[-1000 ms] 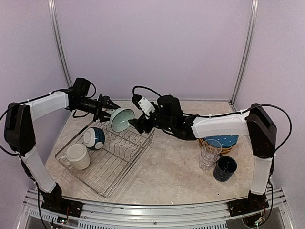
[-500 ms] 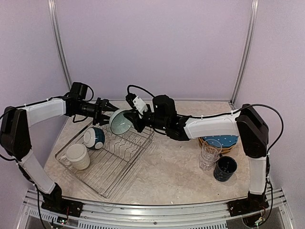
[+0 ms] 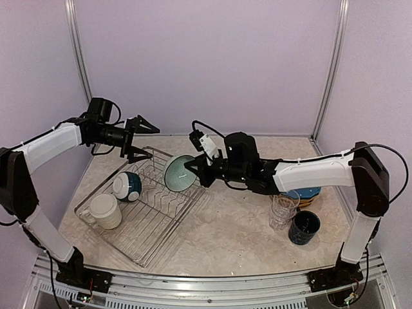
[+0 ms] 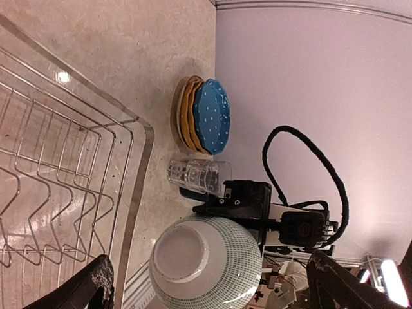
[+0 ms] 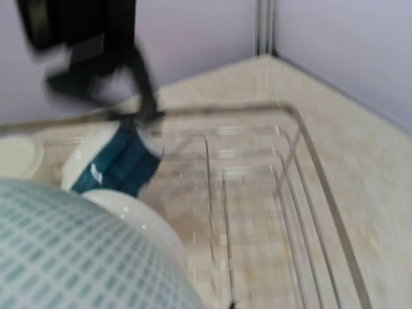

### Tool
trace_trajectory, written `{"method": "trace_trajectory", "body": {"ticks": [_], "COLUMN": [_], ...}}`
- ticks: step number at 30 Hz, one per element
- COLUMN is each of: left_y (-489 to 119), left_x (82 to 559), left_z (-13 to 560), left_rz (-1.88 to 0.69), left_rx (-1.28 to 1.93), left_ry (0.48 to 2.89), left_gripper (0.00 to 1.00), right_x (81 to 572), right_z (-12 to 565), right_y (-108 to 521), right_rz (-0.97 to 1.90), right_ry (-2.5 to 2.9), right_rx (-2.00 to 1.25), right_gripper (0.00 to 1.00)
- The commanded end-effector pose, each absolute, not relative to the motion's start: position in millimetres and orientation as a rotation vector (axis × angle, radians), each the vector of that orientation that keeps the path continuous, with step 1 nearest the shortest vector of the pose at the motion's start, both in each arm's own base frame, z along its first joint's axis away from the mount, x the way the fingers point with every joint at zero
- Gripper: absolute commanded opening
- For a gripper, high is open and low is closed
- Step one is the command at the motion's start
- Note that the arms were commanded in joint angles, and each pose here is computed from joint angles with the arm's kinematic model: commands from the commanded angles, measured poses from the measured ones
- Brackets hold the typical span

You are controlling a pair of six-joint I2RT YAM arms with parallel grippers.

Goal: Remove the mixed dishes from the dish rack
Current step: Pass from the left arm to the right, then place the bowl at the center of the board.

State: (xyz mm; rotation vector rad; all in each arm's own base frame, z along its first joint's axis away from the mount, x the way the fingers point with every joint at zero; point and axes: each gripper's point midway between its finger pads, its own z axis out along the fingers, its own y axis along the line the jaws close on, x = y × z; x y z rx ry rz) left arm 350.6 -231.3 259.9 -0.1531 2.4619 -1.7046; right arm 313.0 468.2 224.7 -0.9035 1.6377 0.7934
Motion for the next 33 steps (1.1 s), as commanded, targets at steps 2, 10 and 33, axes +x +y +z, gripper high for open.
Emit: {"method": "trace_trajectory", "body": {"ticks": [2,10,33], "left_y": [-206.0,-185.6,-160.0], "left_x": [360.3,376.4,358.9], "left_z": [290.2,304.3,296.4], "left_rz": [-1.328,-1.061,-0.824], "left_rx": [-0.012,0.062,0.161], "left_ry": [2.429,2.37,2.292], "left_gripper": [0.99,0.99,0.99], "right_x": [306.9,317.4,345.5], "right_z": [233.8,188.6,78.5], "right_y": [409.7,334.1,243.3], "right_rz": [0.773,0.558,-0.1], "right_ry": [1.793,2.206,2.856], "right_rx": [-0.759,-0.65,-0.93], "right_gripper": [0.0,0.0,0.03]}}
